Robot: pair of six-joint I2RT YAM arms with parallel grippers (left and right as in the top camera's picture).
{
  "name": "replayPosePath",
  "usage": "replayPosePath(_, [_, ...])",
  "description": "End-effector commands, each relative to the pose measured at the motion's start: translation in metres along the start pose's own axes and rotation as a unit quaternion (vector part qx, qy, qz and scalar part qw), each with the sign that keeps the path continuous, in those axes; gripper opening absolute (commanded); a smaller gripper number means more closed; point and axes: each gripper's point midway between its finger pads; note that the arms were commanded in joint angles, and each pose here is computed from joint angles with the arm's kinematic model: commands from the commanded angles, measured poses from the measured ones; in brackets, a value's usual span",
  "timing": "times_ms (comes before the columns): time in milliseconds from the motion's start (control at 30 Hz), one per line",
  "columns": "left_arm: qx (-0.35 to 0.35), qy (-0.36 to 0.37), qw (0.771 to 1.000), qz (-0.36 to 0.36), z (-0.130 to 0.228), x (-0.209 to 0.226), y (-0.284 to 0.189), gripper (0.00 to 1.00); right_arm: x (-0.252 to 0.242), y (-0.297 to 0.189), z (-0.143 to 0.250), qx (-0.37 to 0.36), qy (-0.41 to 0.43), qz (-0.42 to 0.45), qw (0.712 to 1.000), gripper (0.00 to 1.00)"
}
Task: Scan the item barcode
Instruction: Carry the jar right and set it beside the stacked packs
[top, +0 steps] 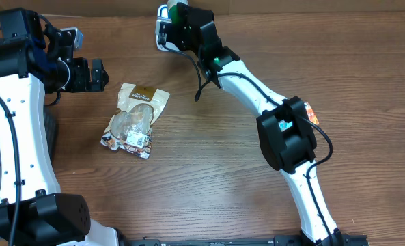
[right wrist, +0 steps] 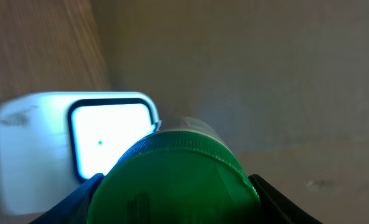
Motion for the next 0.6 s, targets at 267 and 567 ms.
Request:
replayPosePath(267, [-0.013, 0.018, 1.0, 0.006, -0.003, -0.006, -0.008, 1.0, -0.118, -0.165, -0.059, -0.053, 0.414, -0.086, 0.905, 0.54])
replayPosePath(567, [-0.013, 0.017, 1.0, 0.006, -0.004, -0.006, -0.008, 1.0, 0.0, -0.248, -0.007, 0.195, 0.53, -0.29, 0.773, 0.52])
Point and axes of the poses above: each gripper's point midway between its finger pads, its own y axis out along the fingers, its own x axis along the line the jaws close on, z = x × y, and after that the axes turned 15 degrees about -y, right-handed
